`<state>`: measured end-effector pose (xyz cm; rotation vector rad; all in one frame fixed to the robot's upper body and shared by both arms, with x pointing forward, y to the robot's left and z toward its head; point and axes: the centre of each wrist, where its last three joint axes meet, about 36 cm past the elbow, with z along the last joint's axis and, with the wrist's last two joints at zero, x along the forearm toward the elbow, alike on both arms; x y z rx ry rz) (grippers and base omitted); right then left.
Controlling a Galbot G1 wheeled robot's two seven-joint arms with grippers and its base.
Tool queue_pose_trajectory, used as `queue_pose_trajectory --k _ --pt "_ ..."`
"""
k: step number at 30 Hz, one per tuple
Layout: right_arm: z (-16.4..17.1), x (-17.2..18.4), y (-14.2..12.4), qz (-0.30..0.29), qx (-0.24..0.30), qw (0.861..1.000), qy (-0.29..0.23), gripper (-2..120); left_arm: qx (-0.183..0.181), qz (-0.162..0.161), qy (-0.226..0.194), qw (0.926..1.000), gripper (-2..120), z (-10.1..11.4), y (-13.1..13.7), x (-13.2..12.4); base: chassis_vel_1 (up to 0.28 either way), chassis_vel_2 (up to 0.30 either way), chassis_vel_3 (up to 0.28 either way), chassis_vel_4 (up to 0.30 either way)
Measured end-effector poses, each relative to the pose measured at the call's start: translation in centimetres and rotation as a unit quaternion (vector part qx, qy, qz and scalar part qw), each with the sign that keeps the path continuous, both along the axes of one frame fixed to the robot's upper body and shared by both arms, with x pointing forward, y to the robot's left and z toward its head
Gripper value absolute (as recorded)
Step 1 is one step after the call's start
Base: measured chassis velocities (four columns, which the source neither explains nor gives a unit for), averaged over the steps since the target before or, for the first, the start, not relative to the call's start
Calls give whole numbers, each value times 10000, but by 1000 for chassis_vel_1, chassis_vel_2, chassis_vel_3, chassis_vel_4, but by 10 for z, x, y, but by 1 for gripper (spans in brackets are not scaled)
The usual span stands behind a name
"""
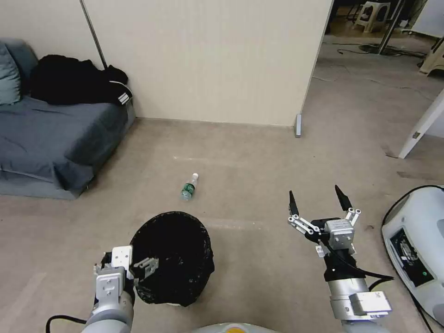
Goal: Pick up the trash bin, then pick up the garbage from the floor and place it into the trash bin.
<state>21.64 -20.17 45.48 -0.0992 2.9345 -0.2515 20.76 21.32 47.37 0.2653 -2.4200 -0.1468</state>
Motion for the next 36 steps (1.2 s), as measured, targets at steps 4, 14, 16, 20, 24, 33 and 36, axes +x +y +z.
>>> queue_pose_trajectory --k 4,14,16,20,24,33,36 --pt "3 -1 0 17 -17 10000 -46 100 -138 -110 72 9998 100 -4 0 0 0 0 0 0" --pt "5 -2 -1 62 -52 9999 -138 100 -283 50 130 9995 100 -12 -2 3 0 0 0 0" --pt "6 -3 -1 96 -59 9998 -169 100 -277 181 118 9994 100 -14 0 4 0 0 0 0" --pt "7 -4 -1 112 -64 9997 -198 100 -301 307 86 9990 100 -13 4 6 0 0 0 0" --pt "7 -4 0 149 -53 9997 -207 100 -445 517 -1 9977 100 -13 12 11 0 0 0 0" --pt "6 -3 3 209 23 9995 -249 100 -670 708 -101 9952 100 -24 30 25 0 0 0 0" --pt "6 -3 3 222 35 9994 -257 100 -659 695 -87 9954 100 -28 30 28 0 0 0 0"
